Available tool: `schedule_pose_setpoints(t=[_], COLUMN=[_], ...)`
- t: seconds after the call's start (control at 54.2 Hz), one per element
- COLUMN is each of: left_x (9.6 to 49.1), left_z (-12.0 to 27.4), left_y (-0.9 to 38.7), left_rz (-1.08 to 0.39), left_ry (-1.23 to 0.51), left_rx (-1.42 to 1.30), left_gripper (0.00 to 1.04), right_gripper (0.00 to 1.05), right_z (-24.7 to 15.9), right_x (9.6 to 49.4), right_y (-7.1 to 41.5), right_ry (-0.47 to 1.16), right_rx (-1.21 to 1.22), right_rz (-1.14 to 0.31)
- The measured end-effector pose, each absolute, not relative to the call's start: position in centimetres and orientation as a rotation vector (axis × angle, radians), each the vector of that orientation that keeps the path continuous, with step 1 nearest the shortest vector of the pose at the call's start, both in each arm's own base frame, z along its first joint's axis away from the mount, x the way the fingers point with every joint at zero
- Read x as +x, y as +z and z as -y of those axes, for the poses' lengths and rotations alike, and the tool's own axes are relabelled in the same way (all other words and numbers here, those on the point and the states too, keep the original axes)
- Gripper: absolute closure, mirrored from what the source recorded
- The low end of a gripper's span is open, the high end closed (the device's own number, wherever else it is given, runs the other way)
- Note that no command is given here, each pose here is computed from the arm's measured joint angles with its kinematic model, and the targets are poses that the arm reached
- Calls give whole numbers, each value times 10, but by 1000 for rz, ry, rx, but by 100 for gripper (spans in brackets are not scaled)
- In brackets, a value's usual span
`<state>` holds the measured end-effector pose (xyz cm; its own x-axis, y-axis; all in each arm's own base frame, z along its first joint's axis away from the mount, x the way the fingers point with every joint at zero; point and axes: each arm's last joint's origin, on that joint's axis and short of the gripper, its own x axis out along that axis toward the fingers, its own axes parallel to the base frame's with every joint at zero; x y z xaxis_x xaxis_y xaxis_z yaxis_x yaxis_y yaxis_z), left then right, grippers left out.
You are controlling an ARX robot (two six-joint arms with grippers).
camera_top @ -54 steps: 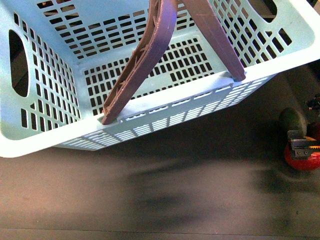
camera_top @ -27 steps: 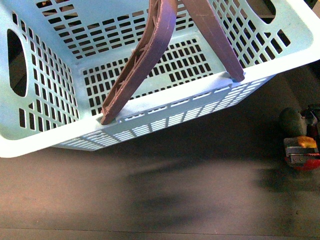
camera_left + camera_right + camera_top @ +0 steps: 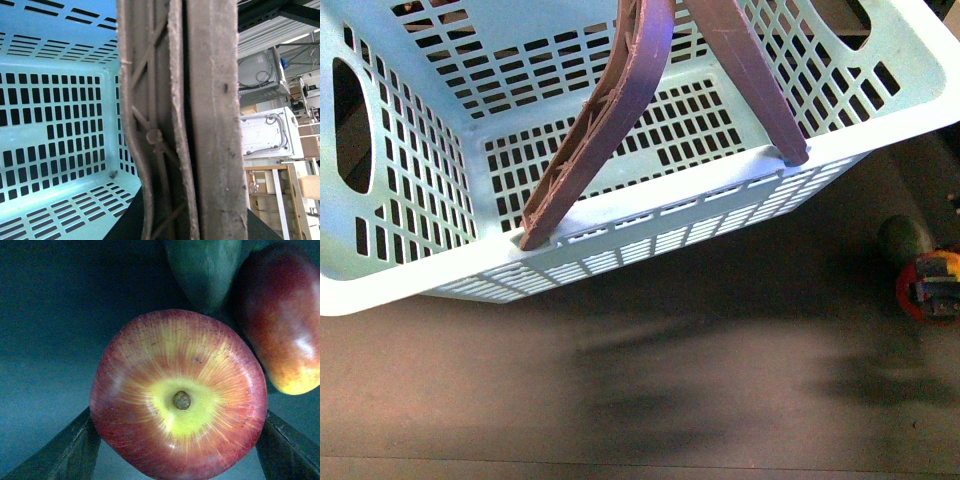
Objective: Pick apple with right arm and hold basket with left
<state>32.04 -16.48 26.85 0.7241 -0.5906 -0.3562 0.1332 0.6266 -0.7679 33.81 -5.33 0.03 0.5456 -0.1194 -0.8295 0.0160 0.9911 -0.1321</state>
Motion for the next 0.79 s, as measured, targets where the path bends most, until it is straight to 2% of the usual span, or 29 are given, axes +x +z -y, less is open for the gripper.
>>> schedule_pose_setpoints(t=[0.406, 0.645, 0.793], left_x=[320, 320, 320], left_z=[165, 165, 165], left_y=[269, 269, 269], left_rz=[-641, -641, -641], left_ry=[-449, -449, -449], left_rx=[-792, -792, -792], left_gripper=[90, 90, 90], right_gripper=[30, 30, 31], right_z=[51, 43, 24], right_x=[298, 281, 273], right_y=[108, 186, 227], right_ry=[38, 67, 107], right_rx=[-97, -74, -43], right_rz=[-726, -502, -360])
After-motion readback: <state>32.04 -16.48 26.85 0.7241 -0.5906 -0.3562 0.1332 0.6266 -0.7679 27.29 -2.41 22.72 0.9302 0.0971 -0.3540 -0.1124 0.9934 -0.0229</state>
